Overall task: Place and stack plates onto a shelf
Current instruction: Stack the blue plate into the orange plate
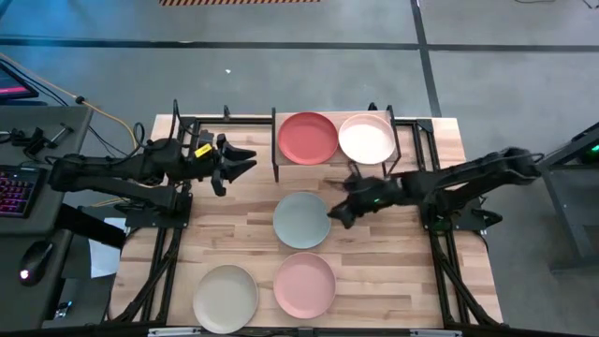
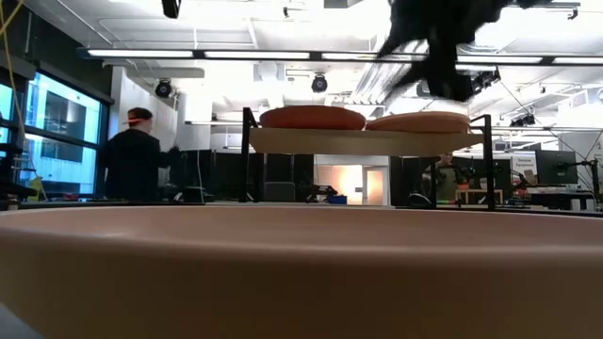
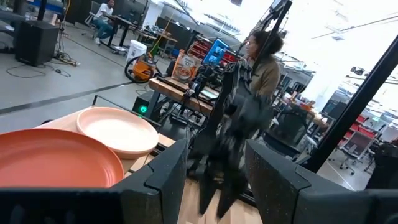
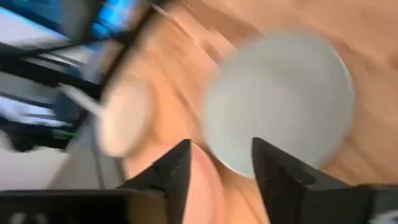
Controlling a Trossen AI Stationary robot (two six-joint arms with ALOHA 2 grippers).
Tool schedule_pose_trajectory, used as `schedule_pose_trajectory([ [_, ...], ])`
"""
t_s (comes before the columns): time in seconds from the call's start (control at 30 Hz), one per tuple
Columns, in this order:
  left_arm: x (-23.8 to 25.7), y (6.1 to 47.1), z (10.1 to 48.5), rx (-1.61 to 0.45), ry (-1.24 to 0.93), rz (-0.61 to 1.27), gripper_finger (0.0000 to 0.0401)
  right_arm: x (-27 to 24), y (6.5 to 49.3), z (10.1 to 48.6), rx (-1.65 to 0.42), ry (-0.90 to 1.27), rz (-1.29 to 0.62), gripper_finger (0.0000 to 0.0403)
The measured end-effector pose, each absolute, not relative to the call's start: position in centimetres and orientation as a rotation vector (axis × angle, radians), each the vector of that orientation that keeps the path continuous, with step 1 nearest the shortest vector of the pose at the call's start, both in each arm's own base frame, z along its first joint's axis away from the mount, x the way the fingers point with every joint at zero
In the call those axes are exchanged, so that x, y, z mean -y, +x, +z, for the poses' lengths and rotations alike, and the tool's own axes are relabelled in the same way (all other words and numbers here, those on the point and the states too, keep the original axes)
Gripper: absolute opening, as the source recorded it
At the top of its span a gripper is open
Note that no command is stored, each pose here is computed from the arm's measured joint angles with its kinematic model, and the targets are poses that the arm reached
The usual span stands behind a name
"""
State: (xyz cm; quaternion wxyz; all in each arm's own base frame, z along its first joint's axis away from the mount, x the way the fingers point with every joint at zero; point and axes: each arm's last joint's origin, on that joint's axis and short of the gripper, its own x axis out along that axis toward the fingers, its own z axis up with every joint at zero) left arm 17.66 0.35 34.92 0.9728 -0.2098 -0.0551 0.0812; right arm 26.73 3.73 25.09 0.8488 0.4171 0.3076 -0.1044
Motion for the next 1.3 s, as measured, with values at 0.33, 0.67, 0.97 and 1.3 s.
schedule_pose_trajectory([
  [0.33,-0.3,17.7,34.8,0.095,-0.422,0.167,0.0152,-3.4,30.0,17.9,-0.818,1.068,-0.501,0.0203],
  [0.67,-0.3,17.7,34.8,0.100,-0.423,0.166,0.0152,-3.5,31.3,14.0,-0.863,1.103,-0.596,0.0165],
  [0.97,-0.3,17.7,34.9,0.109,-0.429,0.164,0.0152,-3.3,31.4,13.5,-0.841,1.062,-0.641,0.0024],
  [1.3,-0.5,16.5,36.7,0.283,-0.439,0.168,0.0152,-3.1,29.5,19.5,-0.776,0.998,-0.443,0.0003],
])
